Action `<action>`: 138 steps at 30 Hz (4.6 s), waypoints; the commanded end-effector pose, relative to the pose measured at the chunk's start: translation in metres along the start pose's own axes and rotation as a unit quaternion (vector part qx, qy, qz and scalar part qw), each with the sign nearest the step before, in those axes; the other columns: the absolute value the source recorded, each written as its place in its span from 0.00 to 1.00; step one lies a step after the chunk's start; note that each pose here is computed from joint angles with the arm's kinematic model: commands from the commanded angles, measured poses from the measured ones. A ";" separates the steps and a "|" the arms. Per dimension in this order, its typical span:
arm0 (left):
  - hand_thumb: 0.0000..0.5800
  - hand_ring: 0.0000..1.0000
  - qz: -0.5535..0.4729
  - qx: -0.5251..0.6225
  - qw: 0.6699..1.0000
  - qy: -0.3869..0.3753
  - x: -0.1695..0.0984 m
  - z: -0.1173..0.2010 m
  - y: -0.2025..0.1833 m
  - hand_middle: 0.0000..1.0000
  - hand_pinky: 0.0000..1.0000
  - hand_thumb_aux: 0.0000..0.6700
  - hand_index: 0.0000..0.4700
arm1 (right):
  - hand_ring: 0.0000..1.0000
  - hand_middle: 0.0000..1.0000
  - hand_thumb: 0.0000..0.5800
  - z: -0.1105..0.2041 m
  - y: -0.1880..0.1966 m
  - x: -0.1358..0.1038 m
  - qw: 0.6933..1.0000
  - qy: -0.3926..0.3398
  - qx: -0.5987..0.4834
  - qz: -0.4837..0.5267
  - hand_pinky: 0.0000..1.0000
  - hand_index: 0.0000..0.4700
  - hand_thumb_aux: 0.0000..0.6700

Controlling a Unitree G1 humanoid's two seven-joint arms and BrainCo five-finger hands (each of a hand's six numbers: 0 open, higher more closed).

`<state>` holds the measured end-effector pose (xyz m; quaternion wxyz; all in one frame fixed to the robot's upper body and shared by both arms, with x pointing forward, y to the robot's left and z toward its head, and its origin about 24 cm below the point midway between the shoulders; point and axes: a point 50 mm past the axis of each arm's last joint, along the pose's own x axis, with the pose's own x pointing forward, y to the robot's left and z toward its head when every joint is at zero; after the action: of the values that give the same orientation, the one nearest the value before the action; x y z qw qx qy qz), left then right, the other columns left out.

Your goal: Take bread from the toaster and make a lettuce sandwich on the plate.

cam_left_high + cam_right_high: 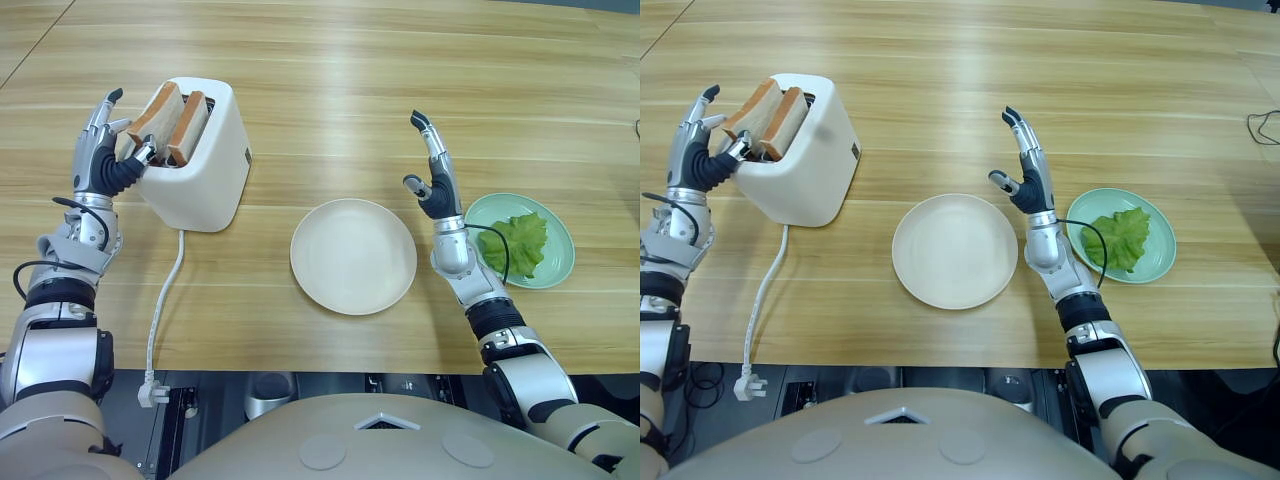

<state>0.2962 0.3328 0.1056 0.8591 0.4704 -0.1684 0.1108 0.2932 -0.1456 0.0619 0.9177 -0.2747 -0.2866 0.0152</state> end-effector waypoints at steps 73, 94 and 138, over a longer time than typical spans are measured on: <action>1.00 1.00 -0.410 -0.444 0.793 -0.068 -0.034 0.128 -0.139 1.00 1.00 1.00 0.98 | 0.00 0.00 0.19 -0.094 -0.171 -0.145 0.796 0.266 -0.494 0.228 0.00 0.10 0.10; 0.97 0.98 -0.463 -0.402 0.788 -0.054 -0.048 0.132 -0.173 0.98 0.98 0.84 0.82 | 0.00 0.00 1.00 -0.101 -0.163 -0.140 0.802 0.259 -0.490 0.221 0.00 0.98 1.00; 0.00 0.60 -0.280 -0.421 0.844 -0.178 -0.020 0.138 -0.091 0.60 0.60 0.00 0.00 | 0.00 0.00 1.00 0.010 -0.077 -0.062 0.951 -0.027 -0.266 0.153 0.00 0.98 1.00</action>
<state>0.2858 0.1580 0.0849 0.9206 0.1051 -0.1905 -0.3244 0.2258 -0.2341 0.0785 0.7908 -0.5568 -0.2494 0.0492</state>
